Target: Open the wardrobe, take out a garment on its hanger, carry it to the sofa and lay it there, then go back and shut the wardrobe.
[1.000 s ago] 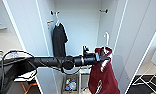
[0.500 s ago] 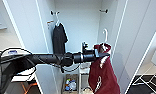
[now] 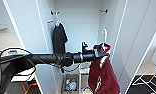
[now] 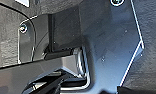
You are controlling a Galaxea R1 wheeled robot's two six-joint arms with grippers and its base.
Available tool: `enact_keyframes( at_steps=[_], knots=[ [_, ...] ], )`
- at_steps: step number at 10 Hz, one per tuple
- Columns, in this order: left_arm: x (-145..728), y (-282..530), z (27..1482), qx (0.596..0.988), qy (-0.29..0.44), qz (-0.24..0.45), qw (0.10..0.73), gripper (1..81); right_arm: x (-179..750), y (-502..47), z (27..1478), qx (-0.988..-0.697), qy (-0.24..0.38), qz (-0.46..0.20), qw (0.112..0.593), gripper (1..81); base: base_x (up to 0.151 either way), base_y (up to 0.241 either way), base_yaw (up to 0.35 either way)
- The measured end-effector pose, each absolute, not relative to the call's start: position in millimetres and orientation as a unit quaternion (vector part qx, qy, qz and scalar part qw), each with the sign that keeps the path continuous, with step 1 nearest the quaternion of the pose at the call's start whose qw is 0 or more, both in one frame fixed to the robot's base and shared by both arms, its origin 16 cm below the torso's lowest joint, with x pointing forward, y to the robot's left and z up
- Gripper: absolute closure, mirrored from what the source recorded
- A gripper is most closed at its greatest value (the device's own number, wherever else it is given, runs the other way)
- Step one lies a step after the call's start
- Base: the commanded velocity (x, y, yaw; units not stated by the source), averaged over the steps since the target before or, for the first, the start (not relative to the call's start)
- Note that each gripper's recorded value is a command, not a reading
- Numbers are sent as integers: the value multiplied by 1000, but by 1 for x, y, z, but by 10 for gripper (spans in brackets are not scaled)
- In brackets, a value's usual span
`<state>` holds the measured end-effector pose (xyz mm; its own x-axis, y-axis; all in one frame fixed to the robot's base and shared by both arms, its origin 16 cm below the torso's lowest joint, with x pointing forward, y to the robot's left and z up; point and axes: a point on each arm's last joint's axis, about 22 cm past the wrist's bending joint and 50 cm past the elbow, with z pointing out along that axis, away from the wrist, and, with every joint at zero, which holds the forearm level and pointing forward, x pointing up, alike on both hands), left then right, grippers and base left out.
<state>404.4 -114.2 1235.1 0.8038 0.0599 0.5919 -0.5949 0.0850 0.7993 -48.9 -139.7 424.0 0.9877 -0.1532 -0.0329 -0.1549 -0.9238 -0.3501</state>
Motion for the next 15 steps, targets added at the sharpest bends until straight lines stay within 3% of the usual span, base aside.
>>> enact_keyframes(
  at_steps=[10,15],
  knots=[
    [405,-114,1238,628,-206,233,714,811,-49,-140,424,-981,79,3,178,10,0,0,0],
    [406,-112,1238,629,-204,234,713,811,-49,-140,424,-981,78,3,178,10,0,0,-148]
  ],
)
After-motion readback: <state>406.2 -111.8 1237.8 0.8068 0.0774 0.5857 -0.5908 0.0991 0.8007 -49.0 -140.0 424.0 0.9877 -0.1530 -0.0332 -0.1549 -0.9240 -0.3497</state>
